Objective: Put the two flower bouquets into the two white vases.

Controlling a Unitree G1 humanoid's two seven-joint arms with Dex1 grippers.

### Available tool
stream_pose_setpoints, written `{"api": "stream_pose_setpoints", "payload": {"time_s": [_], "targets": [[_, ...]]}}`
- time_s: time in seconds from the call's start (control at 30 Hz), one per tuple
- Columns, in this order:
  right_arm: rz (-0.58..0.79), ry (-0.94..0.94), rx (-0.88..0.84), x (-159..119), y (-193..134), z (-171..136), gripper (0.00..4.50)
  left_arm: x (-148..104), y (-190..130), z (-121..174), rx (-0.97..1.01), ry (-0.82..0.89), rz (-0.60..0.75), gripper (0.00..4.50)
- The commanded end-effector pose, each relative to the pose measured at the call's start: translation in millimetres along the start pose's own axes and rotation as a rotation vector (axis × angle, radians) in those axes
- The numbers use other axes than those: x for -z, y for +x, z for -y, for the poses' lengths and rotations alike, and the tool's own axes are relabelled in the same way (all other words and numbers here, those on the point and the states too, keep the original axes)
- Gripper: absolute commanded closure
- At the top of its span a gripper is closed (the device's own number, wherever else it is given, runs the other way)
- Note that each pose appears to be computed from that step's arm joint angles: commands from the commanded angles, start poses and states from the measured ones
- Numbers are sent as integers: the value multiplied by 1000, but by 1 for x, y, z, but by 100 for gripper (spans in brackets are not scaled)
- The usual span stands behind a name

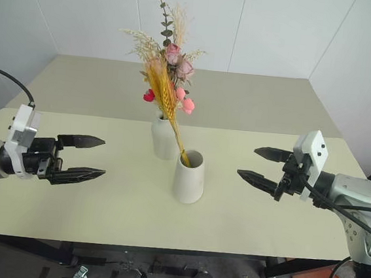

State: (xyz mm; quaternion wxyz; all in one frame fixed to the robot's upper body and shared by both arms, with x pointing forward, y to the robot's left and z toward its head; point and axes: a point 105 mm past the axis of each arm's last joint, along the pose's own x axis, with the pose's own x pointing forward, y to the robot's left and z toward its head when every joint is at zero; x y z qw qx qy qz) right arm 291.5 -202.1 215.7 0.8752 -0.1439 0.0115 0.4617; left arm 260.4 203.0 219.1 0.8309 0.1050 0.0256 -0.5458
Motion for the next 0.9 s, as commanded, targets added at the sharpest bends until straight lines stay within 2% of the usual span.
{"api": "stream_pose_setpoints", "payload": {"time_s": [0.03,0.9], "targets": [[16,-72,5,-14,-5,5,4,-14,-5,5,-8,73,13,0],[-5,-83,35,-15,-11,5,4,-16,3,6,24,70,18,0]]}}
